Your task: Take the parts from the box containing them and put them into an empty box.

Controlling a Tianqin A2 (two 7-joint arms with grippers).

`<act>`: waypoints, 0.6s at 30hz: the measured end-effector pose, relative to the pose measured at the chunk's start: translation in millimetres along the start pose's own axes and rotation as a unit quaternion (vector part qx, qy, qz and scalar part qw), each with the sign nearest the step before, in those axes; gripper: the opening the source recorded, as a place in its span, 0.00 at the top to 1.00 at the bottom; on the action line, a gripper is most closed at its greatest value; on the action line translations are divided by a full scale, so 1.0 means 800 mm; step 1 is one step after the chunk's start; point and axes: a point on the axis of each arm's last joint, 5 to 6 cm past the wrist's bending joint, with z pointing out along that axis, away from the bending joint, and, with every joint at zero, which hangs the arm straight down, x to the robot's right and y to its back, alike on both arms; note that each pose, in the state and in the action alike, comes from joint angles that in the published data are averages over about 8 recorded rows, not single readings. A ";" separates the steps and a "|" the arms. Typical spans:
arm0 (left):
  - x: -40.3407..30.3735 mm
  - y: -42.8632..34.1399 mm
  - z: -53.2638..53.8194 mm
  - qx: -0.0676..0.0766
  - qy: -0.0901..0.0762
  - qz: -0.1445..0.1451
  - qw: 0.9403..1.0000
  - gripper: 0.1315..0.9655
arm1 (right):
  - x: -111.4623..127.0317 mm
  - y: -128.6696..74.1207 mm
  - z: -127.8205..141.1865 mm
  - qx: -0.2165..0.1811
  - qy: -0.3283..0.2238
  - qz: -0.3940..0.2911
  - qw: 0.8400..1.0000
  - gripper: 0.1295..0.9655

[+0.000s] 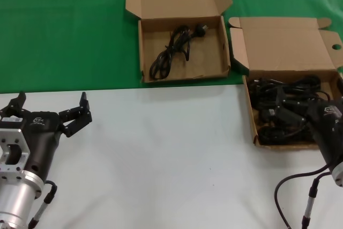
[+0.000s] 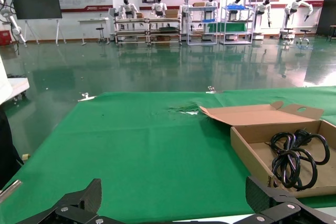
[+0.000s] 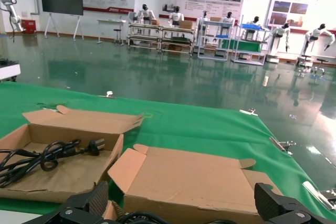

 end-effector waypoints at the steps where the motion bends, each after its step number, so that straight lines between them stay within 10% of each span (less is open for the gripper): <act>1: 0.0000 0.0000 0.000 0.000 0.000 0.000 1.000 0.00 | 0.000 0.000 0.000 0.000 0.000 0.000 1.000 0.00; 18: 0.0000 0.0000 0.000 0.000 0.000 0.000 1.000 0.00 | 0.000 0.000 0.000 0.000 0.000 0.000 1.000 0.00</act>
